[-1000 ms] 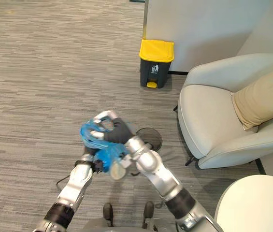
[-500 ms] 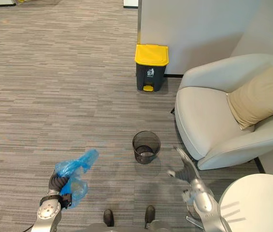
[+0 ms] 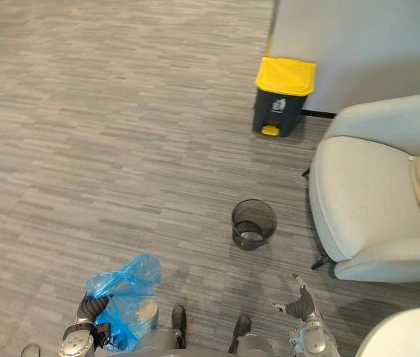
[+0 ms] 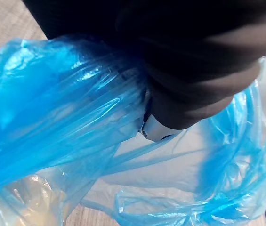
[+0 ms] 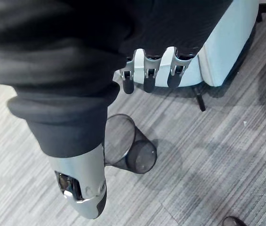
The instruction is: Gather rubbish on tea table into small bin, then transfer packed bag to large trash can.
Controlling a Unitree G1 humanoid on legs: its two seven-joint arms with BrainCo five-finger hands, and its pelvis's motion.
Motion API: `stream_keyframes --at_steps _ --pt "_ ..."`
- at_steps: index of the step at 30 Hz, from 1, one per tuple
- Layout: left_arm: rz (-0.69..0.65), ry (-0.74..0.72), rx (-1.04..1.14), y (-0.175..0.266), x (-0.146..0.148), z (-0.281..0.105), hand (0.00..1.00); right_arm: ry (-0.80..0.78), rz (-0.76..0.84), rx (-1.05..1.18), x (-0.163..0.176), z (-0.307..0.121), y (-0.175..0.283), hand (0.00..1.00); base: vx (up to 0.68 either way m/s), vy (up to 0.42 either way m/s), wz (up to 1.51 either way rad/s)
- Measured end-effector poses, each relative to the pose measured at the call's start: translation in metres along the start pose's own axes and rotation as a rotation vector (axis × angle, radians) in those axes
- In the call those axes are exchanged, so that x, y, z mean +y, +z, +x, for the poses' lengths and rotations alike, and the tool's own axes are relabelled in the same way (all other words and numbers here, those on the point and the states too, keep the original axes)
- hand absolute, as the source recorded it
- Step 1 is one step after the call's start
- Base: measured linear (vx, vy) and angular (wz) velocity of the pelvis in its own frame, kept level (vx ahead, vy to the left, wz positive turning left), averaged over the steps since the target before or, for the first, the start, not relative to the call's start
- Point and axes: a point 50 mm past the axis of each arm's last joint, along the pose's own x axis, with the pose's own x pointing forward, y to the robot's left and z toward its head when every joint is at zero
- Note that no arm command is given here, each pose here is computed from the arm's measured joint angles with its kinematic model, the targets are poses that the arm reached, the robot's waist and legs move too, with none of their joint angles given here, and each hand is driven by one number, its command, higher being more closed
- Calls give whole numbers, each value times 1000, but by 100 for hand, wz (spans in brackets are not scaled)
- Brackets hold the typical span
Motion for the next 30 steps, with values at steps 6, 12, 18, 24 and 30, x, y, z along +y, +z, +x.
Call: stream_keyframes --at_steps 6,12,18,24,30 --pt "-1 0 -23 7 0 2 100 -18 102 63 11 0 -3 0 130 128 59" --pt "30 16 -93 23 9 0 100 7 173 83 28 -4 2 0 172 93 22" --pt "19 16 -97 31 8 13 100 23 190 118 32 4 2 0 325 -23 15" --pt "-69 24 -62 24 -5 10 100 5 183 119 25 1 -2 0 637 -169 6" --pt "-105 20 -70 23 -11 3 100 -47 219 15 17 8 24 0 536 -21 -106"
